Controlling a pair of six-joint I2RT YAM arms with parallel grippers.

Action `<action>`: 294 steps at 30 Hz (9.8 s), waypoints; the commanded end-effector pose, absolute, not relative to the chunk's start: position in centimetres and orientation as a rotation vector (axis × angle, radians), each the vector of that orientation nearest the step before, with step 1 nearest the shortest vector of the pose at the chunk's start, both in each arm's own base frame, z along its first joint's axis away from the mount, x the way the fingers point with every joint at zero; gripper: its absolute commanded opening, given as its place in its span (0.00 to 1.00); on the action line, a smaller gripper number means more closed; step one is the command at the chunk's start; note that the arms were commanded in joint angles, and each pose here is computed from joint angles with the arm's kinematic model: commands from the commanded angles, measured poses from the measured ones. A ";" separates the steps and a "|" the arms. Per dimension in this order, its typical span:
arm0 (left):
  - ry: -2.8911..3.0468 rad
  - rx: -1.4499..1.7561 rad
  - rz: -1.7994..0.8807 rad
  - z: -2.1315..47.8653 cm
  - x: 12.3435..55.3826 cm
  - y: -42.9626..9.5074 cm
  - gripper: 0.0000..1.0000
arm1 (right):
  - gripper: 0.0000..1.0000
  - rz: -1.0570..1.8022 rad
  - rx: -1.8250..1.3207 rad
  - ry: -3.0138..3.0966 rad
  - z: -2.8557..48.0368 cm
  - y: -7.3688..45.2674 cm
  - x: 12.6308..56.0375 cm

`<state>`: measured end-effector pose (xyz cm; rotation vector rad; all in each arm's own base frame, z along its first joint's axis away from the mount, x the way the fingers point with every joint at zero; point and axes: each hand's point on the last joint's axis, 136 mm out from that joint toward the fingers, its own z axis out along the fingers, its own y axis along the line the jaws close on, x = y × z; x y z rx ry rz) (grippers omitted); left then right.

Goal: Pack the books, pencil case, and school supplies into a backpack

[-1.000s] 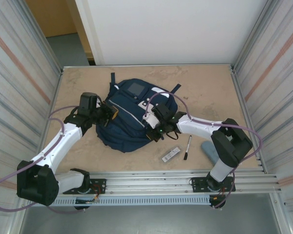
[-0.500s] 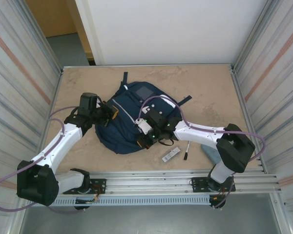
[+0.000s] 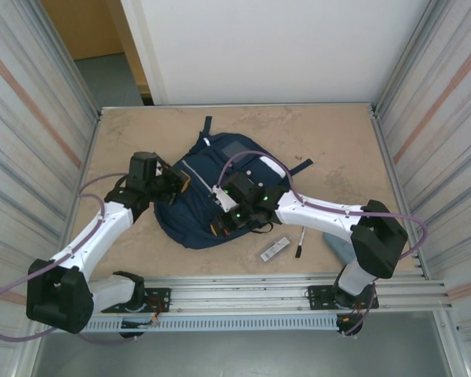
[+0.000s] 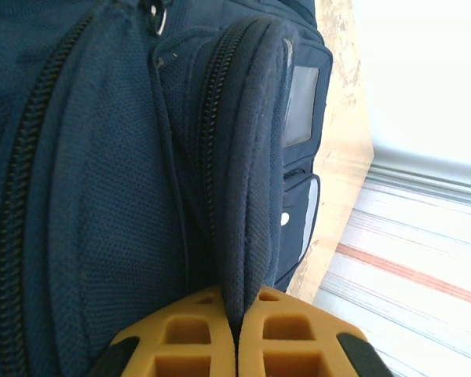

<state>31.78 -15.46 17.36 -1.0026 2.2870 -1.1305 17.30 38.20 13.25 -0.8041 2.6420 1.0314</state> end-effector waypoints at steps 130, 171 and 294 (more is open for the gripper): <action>2.914 0.164 -0.818 9.4 21.5 -21.2 0.38 | 0.50 0.520 -1.153 2.231 17.5 31.1 25.3; 2.744 0.221 -0.827 14.8 20.9 -22.6 0.00 | 0.56 0.588 -1.573 1.619 18.7 33.3 22.5; 2.002 1.534 0.149 11.3 26.4 -26.0 0.66 | 0.99 0.172 1.012 2.518 11.5 2.4 25.3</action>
